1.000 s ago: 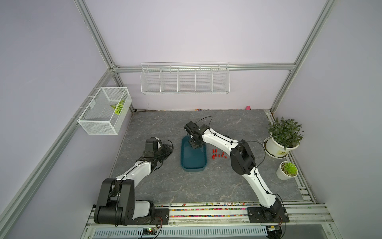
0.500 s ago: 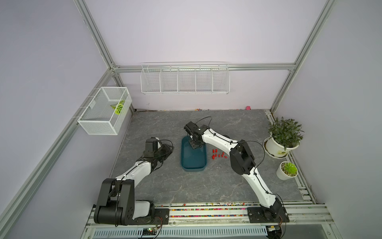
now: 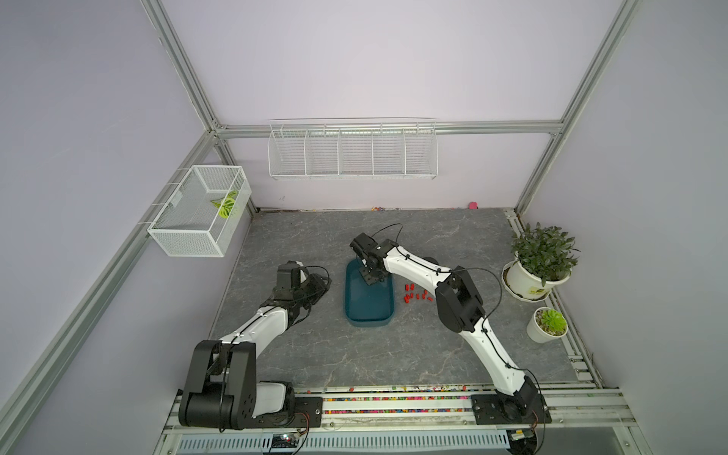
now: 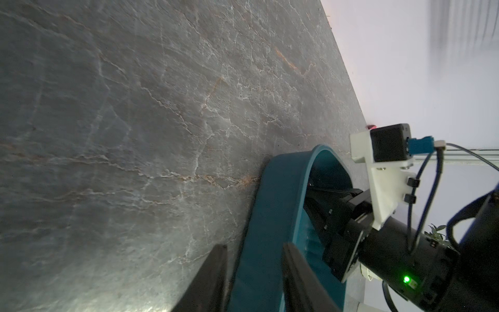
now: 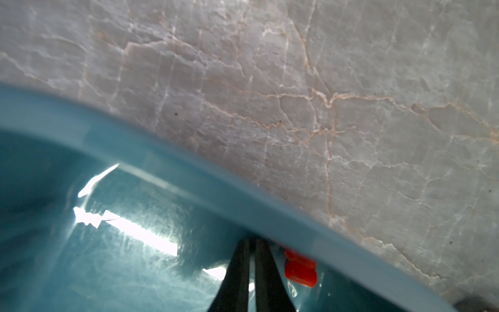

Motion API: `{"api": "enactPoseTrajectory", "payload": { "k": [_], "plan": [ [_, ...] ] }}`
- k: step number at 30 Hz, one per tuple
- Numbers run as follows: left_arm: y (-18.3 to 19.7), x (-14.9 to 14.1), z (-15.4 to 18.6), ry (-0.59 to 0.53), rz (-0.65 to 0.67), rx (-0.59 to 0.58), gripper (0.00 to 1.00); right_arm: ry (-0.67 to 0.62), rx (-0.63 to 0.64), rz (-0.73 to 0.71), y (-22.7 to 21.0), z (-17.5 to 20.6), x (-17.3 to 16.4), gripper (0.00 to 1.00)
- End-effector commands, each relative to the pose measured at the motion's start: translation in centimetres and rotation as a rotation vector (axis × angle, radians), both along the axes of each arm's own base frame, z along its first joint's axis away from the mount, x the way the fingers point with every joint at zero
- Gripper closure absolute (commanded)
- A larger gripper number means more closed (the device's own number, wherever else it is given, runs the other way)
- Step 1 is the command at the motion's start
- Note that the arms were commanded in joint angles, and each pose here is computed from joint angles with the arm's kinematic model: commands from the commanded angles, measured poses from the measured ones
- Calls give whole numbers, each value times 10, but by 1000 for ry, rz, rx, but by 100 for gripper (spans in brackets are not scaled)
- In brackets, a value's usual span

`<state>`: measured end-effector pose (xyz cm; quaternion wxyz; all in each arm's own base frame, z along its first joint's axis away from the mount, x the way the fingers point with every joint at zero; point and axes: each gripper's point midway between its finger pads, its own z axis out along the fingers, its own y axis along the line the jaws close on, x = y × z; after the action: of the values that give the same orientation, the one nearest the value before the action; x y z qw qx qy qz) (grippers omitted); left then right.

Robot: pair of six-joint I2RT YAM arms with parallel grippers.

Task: Take the screw protection sleeves out of the storage box
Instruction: Pick up the screw protection sleeve from the storage box.

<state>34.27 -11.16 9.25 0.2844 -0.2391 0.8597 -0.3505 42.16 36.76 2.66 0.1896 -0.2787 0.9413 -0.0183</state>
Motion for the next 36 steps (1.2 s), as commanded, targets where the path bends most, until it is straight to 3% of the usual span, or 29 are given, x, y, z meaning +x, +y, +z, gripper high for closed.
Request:
{"api": "enactPoseTrajectory", "payload": {
  "k": [1, 7, 12, 22, 36],
  "plan": [
    [0, 5, 12, -39, 1, -6, 60, -37, 14, -6, -2, 9, 5, 92],
    [0, 4, 12, -40, 2, -5, 60, -96, 59, -8, -3, 27, 5, 93],
    [0, 5, 12, -42, 1, -7, 60, -125, 81, -8, -4, 34, 6, 83],
    [0, 5, 12, -44, 1, -7, 60, -114, 66, 3, 1, 27, 11, 71],
    [-1, 4, 12, -46, -2, -10, 60, -81, 51, -8, 0, 15, 16, 65]
  ]
}}
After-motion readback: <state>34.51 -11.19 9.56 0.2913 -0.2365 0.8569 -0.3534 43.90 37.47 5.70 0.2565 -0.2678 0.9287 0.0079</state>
